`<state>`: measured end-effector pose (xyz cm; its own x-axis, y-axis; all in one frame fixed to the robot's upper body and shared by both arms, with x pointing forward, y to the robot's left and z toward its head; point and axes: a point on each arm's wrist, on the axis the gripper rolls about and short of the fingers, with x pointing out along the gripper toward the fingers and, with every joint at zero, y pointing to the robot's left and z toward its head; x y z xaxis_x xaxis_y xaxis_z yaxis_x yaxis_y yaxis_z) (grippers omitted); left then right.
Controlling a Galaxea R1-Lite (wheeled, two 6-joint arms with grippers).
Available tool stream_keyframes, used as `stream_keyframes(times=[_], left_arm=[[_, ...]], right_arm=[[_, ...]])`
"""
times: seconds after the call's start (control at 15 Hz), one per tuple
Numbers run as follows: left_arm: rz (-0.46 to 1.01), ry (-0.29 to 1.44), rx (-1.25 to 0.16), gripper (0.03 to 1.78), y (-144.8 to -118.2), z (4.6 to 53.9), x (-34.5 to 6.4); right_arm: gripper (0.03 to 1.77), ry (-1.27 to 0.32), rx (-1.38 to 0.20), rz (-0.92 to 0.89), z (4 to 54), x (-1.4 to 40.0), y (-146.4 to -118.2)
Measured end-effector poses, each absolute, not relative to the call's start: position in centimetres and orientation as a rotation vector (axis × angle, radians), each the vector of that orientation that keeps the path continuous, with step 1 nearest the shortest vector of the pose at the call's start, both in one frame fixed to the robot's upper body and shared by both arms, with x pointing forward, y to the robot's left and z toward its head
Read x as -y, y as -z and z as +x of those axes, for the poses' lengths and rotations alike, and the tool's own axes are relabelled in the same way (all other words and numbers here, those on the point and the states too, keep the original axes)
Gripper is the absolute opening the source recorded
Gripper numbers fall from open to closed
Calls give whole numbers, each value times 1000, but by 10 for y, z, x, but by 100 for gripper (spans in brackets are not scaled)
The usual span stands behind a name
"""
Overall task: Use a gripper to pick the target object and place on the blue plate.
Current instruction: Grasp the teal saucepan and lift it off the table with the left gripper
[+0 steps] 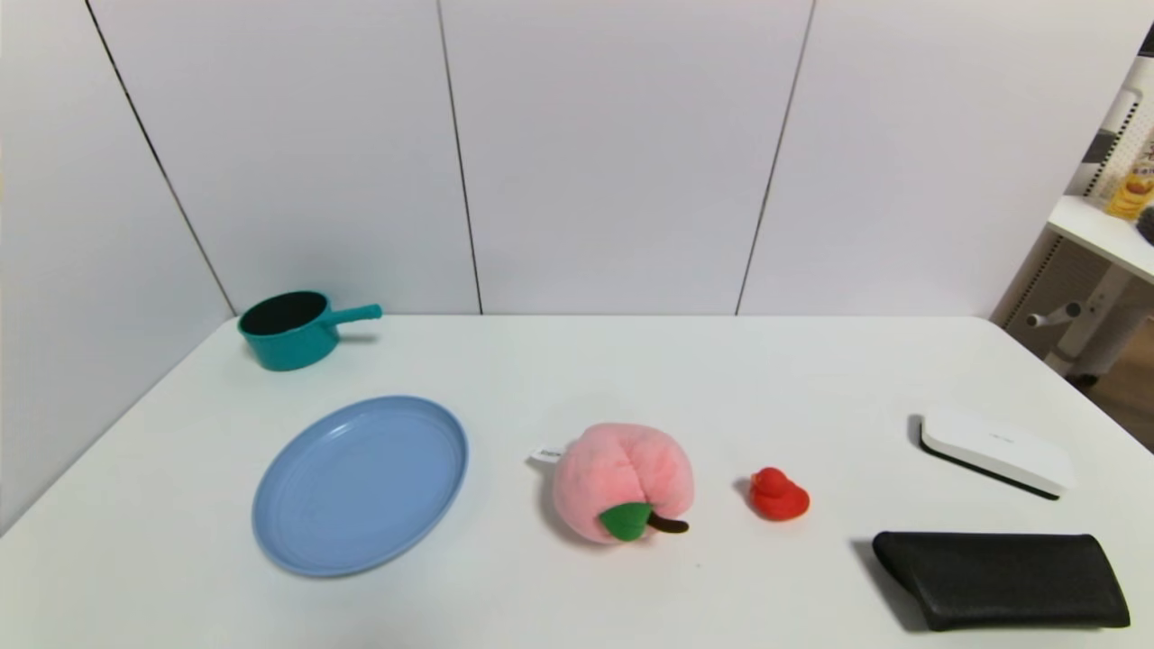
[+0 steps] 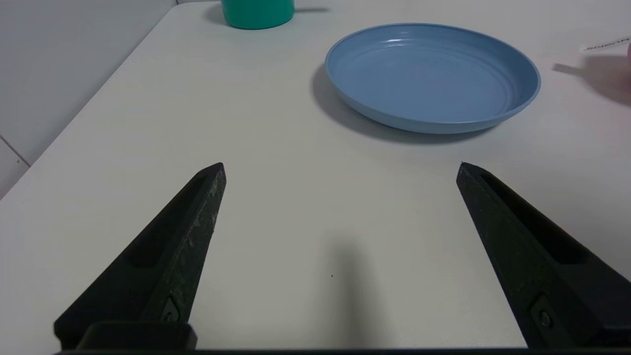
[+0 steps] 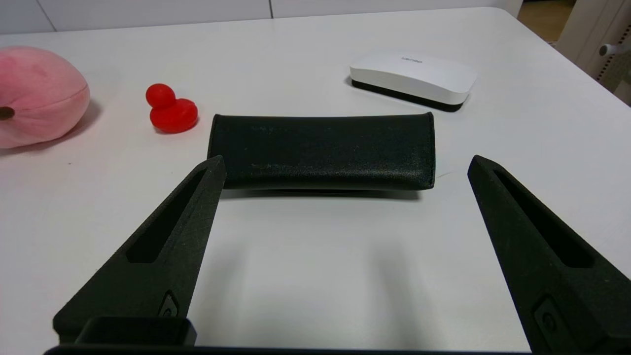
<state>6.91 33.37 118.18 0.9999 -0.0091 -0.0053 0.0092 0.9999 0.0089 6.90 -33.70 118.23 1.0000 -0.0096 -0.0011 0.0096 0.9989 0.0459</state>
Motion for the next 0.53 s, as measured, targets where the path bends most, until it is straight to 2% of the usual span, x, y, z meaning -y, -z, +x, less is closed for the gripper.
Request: stream_keyframes(times=[0.53], left_arm=[[9, 9, -5, 169, -1182, 69, -334]], right_arm=[[170, 9, -1, 46, 69, 337, -1182]])
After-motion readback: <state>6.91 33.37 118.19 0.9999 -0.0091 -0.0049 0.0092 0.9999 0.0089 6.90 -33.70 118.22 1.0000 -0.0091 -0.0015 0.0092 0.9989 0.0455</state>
